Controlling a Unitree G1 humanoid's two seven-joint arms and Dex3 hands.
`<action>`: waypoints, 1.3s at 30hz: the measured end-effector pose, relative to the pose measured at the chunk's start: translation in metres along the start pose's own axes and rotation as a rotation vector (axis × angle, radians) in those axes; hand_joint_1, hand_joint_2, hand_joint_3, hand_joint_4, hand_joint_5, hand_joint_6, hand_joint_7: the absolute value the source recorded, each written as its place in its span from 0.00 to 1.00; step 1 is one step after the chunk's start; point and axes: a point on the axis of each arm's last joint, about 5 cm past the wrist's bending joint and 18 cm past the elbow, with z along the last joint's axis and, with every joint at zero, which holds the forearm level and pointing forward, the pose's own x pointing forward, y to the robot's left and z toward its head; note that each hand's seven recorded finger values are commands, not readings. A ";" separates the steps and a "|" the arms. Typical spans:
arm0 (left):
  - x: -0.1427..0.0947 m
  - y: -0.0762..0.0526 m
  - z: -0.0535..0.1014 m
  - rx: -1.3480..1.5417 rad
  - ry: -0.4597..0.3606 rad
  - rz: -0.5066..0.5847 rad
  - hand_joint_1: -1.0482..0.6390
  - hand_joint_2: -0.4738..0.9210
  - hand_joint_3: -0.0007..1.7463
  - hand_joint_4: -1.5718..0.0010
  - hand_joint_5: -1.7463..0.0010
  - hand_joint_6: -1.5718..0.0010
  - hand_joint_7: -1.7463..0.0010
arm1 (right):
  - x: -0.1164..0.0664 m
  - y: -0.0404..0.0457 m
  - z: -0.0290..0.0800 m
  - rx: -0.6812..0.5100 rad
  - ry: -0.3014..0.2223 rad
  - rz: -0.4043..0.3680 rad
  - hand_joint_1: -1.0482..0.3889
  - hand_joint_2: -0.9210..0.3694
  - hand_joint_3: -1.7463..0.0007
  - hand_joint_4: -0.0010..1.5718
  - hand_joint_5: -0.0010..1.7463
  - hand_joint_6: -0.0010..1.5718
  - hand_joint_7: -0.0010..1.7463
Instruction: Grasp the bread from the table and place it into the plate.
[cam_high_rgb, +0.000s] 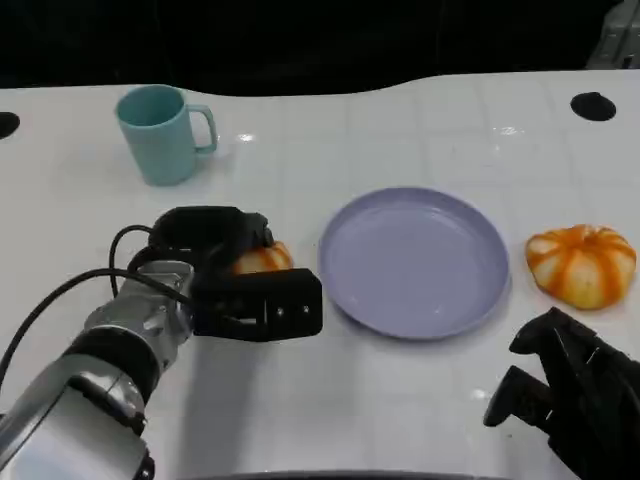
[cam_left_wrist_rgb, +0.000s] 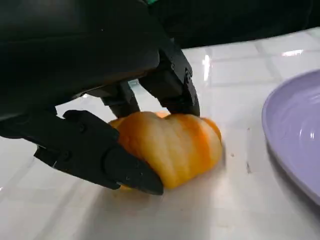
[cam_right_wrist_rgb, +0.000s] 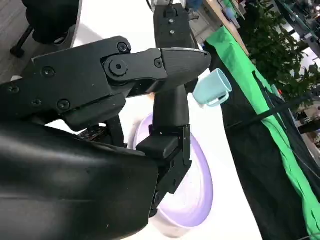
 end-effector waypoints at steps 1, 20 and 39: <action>0.000 0.000 0.000 0.000 0.001 0.015 0.50 1.00 0.12 0.49 0.00 0.64 0.02 | 0.000 0.0002 0.000 -0.001 -0.001 0.000 0.38 0.00 0.86 0.41 1.00 0.35 0.90; 0.015 0.032 0.028 -0.349 -0.029 0.312 0.51 0.78 0.49 0.43 0.00 0.60 0.00 | 0.001 0.0012 -0.001 -0.009 0.005 0.005 0.39 0.00 0.86 0.42 1.00 0.36 0.90; 0.024 0.048 0.110 -0.152 -0.356 0.202 0.47 0.78 0.42 0.40 0.00 0.51 0.14 | -0.002 -0.0056 -0.001 -0.025 0.017 0.015 0.39 0.00 0.84 0.42 1.00 0.34 0.93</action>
